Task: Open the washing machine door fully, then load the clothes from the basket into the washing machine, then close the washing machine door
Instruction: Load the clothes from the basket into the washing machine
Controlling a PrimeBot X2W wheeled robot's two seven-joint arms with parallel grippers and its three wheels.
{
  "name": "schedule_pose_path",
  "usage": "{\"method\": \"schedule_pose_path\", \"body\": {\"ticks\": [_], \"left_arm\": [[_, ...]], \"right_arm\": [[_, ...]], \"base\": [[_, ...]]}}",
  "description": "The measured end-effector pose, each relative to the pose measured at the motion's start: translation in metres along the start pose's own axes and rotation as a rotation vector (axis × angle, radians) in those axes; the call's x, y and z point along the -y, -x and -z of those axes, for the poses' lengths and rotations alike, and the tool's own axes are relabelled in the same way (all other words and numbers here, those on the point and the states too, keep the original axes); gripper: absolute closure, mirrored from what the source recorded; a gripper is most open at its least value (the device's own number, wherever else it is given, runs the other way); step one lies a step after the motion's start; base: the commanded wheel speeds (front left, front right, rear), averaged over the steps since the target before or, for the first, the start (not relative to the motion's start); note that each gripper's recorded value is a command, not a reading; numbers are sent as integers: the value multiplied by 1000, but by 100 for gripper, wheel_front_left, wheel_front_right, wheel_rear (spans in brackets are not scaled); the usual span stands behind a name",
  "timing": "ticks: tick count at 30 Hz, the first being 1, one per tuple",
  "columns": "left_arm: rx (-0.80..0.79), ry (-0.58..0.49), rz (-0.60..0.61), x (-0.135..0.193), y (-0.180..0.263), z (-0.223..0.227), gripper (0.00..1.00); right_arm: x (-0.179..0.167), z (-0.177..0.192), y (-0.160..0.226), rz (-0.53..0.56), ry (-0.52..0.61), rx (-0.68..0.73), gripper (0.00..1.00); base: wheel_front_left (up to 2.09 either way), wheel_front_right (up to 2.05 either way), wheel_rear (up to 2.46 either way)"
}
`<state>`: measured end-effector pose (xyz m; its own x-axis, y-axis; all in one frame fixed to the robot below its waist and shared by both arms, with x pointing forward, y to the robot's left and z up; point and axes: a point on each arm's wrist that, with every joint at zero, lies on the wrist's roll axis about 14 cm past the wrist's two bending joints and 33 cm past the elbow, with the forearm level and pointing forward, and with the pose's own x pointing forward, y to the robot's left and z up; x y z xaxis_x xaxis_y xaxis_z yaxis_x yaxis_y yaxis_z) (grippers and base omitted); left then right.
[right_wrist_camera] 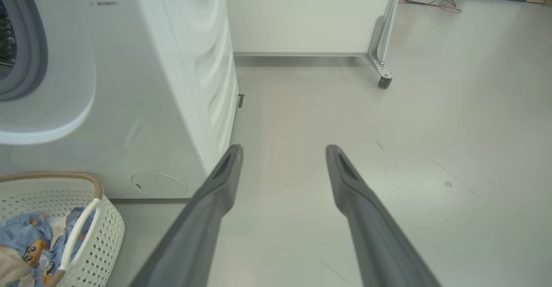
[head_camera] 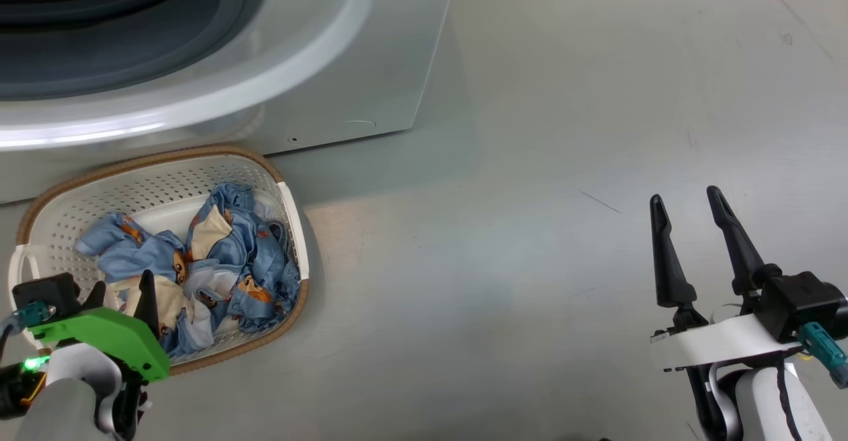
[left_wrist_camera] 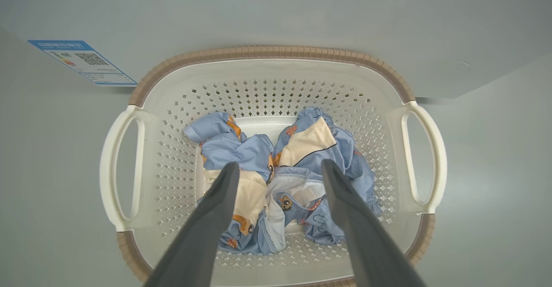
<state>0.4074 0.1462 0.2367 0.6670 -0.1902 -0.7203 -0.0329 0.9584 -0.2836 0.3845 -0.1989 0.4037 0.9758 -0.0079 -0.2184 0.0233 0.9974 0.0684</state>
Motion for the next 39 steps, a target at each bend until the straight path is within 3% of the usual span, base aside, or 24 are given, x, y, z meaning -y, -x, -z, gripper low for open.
{"method": "schedule_pose_path", "body": {"ticks": [19, 39], "left_arm": [[-138, 70, -74, -23, -8, 28, 0], [-217, 72, -71, -26, -40, 36, 0]], "right_arm": [[-26, 10, -27, -87, -5, -10, 0], [-17, 34, -35, -68, 14, -74, 0]], "base": [[0, 0, 0], [0, 0, 0]]}}
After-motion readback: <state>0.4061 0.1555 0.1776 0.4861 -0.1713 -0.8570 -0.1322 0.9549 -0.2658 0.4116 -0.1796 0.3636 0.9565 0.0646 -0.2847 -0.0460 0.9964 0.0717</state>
